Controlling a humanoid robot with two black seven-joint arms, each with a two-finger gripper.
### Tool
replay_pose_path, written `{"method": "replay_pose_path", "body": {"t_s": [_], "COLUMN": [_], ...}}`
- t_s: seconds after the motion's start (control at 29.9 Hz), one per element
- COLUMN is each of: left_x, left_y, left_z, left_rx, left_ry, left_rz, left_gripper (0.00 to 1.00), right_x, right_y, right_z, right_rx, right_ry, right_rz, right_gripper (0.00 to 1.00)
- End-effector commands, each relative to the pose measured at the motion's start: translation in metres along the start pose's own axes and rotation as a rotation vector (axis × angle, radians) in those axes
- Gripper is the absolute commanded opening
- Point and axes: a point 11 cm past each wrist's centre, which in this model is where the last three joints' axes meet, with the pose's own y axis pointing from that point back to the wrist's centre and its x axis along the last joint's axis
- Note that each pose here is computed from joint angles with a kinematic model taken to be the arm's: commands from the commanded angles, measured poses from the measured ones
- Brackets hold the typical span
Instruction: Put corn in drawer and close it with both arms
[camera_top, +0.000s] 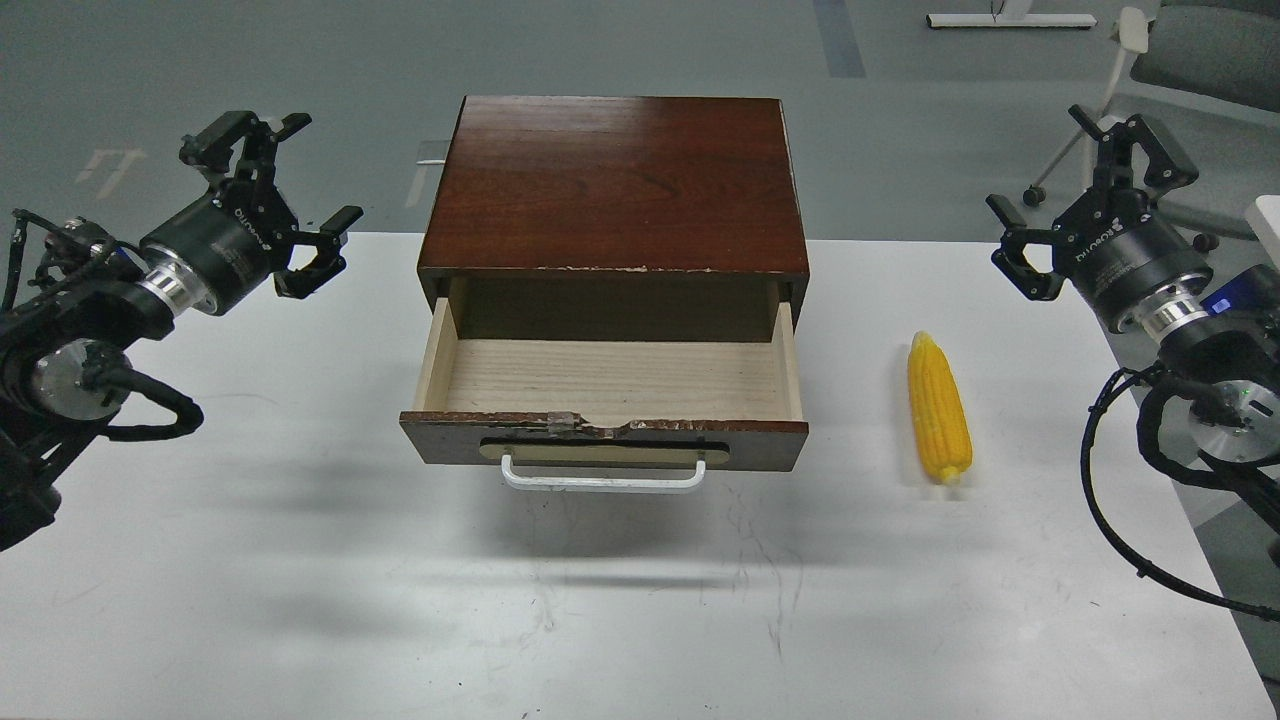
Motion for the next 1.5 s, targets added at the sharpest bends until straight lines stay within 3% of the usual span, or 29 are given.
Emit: {"method": "replay_pose_path", "body": {"t_s": [0.0, 0.57, 1.47], "left_x": [0.002, 0.014, 0.023], "left_y": [0.004, 0.02, 0.026], "left_z": [-0.008, -0.027, -0.012], "left_rx": [0.014, 0.059, 0.037], "left_ry": [0.01, 0.019, 0.002], "left_rz": [0.004, 0.04, 0.048], "left_gripper": [0.98, 0.98, 0.98], "right_x": [-0.005, -0.021, -0.021], "right_y": [-0.001, -0.018, -0.02], "right_z": [0.01, 0.015, 0.016], "right_rx": [-0.036, -0.038, -0.03], "right_ry": [0.015, 0.011, 0.004], "right_rz": [-0.019, -0.055, -0.056], "right_gripper": [1.0, 1.0, 1.0]}}
